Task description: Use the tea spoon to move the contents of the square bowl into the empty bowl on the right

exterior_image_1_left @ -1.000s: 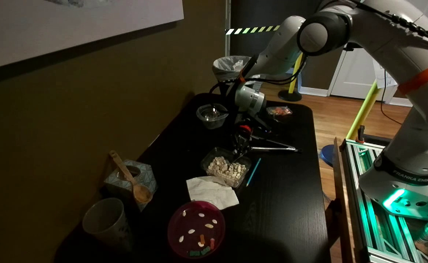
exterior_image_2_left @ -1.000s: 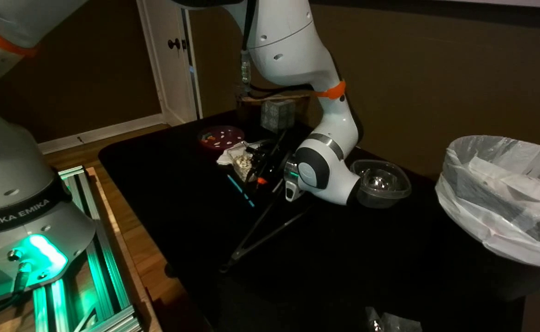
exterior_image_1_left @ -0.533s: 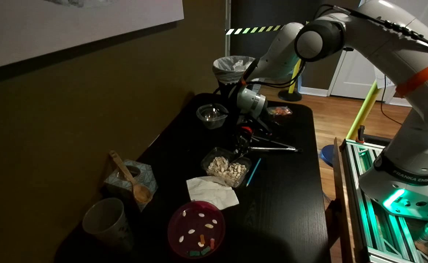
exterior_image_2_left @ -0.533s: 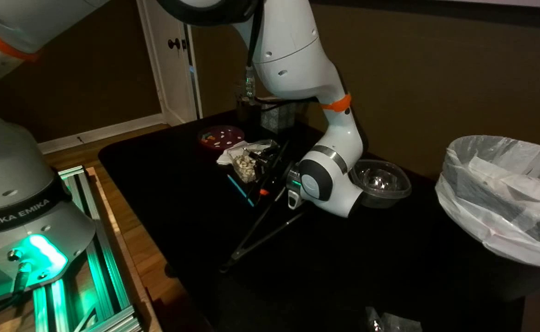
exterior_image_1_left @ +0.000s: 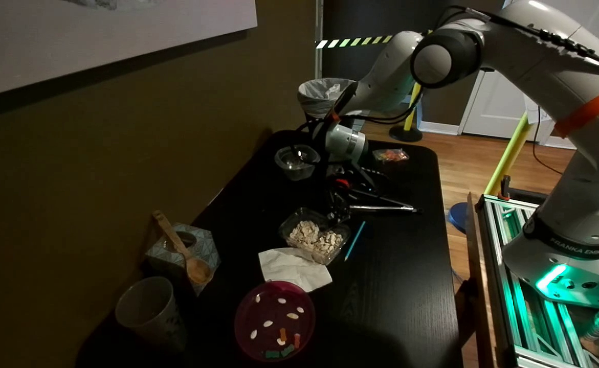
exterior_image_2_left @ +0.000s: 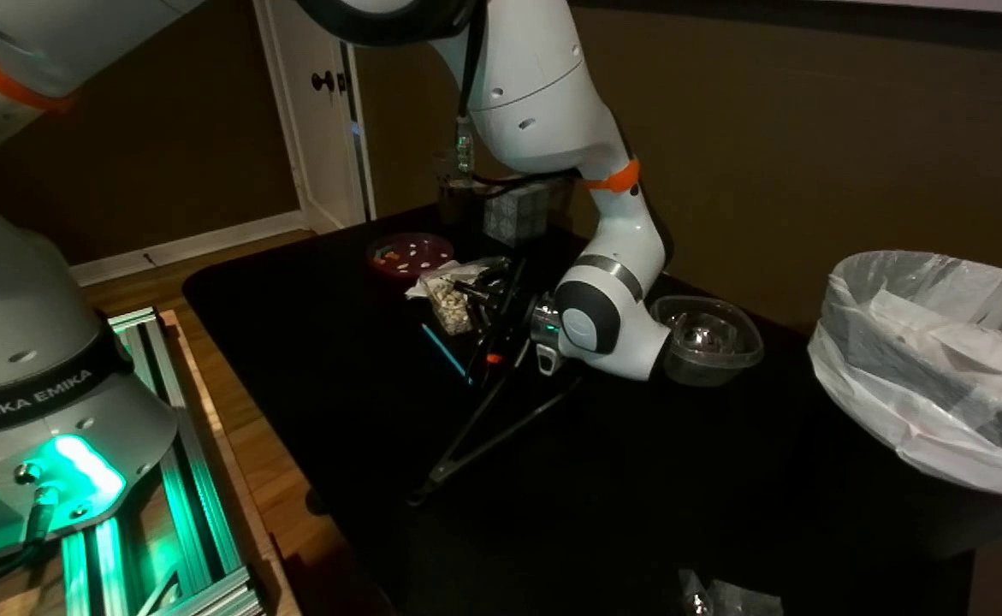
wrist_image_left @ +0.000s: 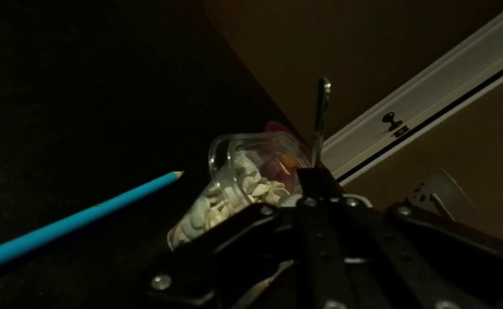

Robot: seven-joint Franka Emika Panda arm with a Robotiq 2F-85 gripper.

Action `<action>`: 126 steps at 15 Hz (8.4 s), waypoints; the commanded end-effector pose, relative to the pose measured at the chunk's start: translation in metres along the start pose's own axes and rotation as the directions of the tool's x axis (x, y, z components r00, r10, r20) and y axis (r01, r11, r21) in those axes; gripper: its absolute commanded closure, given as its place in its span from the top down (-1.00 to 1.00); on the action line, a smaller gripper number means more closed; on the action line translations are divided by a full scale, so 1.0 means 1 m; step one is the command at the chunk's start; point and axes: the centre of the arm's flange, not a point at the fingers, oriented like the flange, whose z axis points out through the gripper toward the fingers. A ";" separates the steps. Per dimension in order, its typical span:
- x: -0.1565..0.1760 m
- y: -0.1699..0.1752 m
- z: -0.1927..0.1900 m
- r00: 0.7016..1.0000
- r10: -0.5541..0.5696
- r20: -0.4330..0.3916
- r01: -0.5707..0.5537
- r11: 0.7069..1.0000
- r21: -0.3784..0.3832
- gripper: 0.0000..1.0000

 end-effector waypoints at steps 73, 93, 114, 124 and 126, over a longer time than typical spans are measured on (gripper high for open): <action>-0.028 -0.065 -0.217 0.522 0.064 -0.851 0.281 0.929 0.242 -0.98; -0.038 -0.060 -0.223 0.618 0.507 -0.600 -0.213 0.843 0.494 -0.98; -0.029 -0.059 -0.217 0.607 0.472 -0.640 -0.245 0.877 0.414 -0.98; -0.037 -0.077 -0.203 0.663 0.395 -0.636 -0.196 0.911 0.362 0.75; -0.045 -0.085 -0.188 0.738 0.338 -0.584 -0.175 0.932 0.319 1.00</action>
